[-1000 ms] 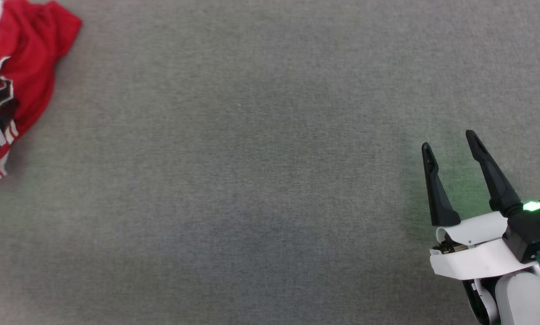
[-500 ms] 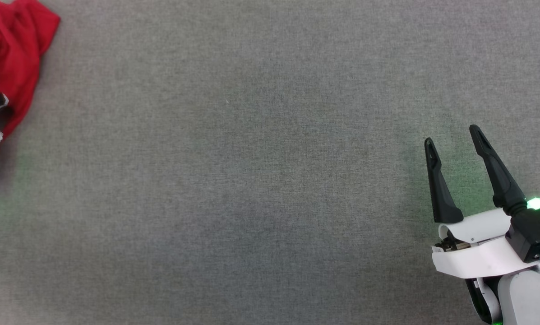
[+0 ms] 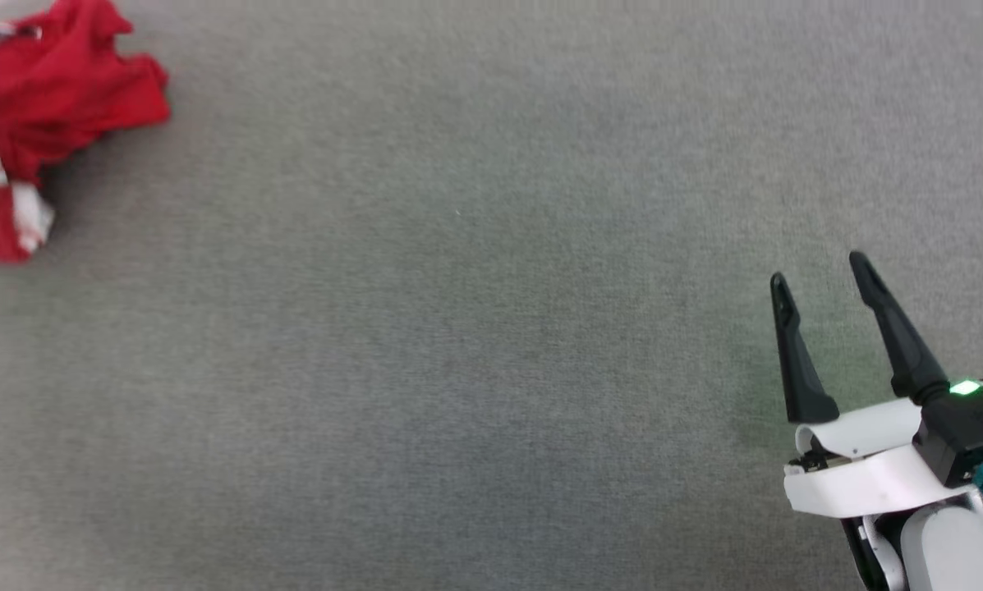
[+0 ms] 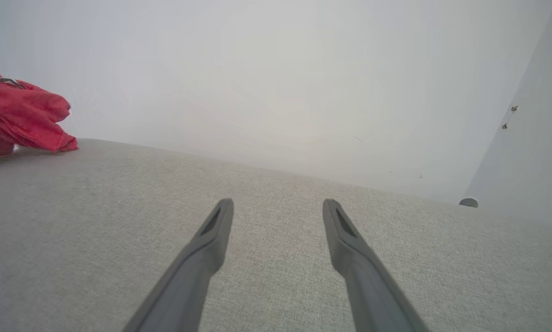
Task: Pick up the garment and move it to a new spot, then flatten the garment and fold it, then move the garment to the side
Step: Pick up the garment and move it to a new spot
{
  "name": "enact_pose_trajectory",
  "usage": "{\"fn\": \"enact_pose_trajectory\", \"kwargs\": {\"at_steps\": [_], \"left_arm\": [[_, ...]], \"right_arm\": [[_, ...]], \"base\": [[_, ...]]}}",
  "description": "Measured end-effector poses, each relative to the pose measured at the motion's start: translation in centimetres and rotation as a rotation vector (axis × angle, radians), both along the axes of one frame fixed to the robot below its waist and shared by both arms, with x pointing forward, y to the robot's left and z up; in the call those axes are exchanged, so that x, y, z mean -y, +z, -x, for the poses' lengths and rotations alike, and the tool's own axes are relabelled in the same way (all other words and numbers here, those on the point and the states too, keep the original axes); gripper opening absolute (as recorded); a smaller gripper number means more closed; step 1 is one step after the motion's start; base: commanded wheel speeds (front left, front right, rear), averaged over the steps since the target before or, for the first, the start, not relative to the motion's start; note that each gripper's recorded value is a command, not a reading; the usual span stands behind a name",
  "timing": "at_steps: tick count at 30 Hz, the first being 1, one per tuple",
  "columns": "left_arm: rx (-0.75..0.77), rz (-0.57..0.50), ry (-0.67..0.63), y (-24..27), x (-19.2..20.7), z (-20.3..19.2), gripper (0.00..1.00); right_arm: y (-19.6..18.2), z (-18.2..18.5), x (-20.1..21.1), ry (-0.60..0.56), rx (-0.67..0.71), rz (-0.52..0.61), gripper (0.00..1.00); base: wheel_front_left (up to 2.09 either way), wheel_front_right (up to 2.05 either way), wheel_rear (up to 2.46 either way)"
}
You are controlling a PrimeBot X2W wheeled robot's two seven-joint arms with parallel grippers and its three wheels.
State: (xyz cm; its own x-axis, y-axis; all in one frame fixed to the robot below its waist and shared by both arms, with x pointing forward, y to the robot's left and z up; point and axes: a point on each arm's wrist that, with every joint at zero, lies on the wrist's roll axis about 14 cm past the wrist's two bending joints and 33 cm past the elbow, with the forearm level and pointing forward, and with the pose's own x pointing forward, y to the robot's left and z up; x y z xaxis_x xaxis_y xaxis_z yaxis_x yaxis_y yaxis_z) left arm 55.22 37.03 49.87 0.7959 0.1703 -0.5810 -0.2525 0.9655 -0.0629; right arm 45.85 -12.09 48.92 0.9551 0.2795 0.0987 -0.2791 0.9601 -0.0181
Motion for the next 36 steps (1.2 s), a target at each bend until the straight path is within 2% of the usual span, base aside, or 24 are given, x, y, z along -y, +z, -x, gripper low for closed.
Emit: {"fn": "enact_pose_trajectory", "kwargs": {"at_steps": [10,19,26,36], "left_arm": [[0.364,-0.164,-0.084,13.9,0.7,0.1,0.00],[0.497,-0.198,-0.198,21.0,4.6,2.5,0.00],[0.504,-0.177,-0.349,22.0,10.2,3.7,0.00],[0.434,-0.087,-0.636,18.6,21.7,4.0,0.00]], "right_arm": [[3.0,1.5,-1.8,0.040,0.059,-0.033,1.00],[5.6,3.1,-2.3,0.045,0.113,-0.048,1.00],[6.6,4.1,0.6,-0.044,0.137,-0.038,1.00],[6.2,5.9,8.1,-0.260,0.123,-0.002,1.00]], "base": [[0.00,0.00,0.00],[0.00,0.00,0.00],[0.00,0.00,0.00],[0.00,0.00,0.00]]}}
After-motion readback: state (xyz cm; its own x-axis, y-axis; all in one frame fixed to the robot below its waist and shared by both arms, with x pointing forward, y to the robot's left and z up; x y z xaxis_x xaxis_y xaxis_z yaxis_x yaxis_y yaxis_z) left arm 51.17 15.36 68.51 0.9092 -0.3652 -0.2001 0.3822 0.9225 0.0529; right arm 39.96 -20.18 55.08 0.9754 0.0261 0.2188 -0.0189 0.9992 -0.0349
